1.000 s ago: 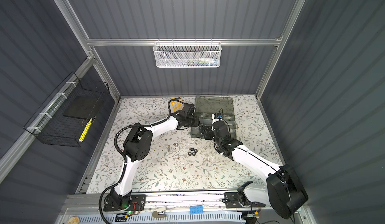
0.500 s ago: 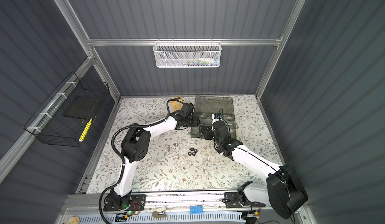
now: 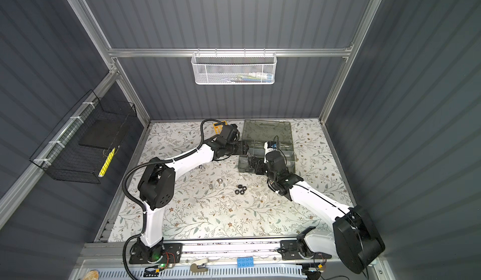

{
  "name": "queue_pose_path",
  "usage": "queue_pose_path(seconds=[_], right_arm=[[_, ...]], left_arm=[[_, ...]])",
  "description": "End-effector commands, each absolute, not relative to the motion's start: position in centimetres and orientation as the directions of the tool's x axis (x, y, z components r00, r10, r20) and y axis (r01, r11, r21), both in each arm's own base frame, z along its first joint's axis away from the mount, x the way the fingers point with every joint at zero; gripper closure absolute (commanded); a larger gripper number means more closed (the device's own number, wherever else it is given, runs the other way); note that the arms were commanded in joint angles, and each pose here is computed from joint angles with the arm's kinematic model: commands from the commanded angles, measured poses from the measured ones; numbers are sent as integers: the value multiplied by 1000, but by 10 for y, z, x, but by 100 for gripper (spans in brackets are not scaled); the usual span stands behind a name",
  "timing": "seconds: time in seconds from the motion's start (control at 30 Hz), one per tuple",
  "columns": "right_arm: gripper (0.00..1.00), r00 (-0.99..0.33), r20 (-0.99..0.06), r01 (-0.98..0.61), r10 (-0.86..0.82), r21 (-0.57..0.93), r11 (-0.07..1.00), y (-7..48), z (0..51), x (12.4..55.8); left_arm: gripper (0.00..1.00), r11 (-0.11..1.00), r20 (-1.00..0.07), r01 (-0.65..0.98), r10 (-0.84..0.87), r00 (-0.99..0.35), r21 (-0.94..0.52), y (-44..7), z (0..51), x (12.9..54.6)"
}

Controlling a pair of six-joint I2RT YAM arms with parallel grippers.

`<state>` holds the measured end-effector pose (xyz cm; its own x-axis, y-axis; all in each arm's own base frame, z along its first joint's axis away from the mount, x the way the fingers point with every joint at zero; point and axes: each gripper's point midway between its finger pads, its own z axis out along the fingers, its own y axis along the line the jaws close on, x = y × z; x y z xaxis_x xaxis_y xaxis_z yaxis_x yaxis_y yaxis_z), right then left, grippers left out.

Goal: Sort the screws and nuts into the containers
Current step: 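Return the left gripper to the wing nuts while the right moves toward hex nuts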

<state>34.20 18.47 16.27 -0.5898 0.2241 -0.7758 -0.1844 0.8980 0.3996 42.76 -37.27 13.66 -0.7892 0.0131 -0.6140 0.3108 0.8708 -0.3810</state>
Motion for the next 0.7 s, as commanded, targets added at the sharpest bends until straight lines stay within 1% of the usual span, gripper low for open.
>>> queue_pose_path(seconds=[0.0,0.17,0.4,0.5,0.53,0.67], right_arm=[[1,-593,-778,-213,208,401,891,190,161,339],[1,-593,-790,-271,159,381,884,207,162,336],[1,-587,-808,-409,44,343,846,247,162,325],[1,-588,-808,-454,-28,300,839,265,156,320],[1,-586,-809,-468,-45,294,833,270,155,318],[1,-600,-796,-507,-75,307,805,287,150,312]], left_arm=[[17,890,-633,312,34,-773,-333,-358,150,419],[1,905,-639,292,29,-768,-310,-340,156,413],[0,925,-631,240,0,-776,-295,-305,158,408],[0,931,-629,213,-22,-777,-296,-288,160,408],[0,940,-609,195,-18,-793,-281,-278,147,403],[0,961,-582,124,-44,-812,-246,-245,134,398]])
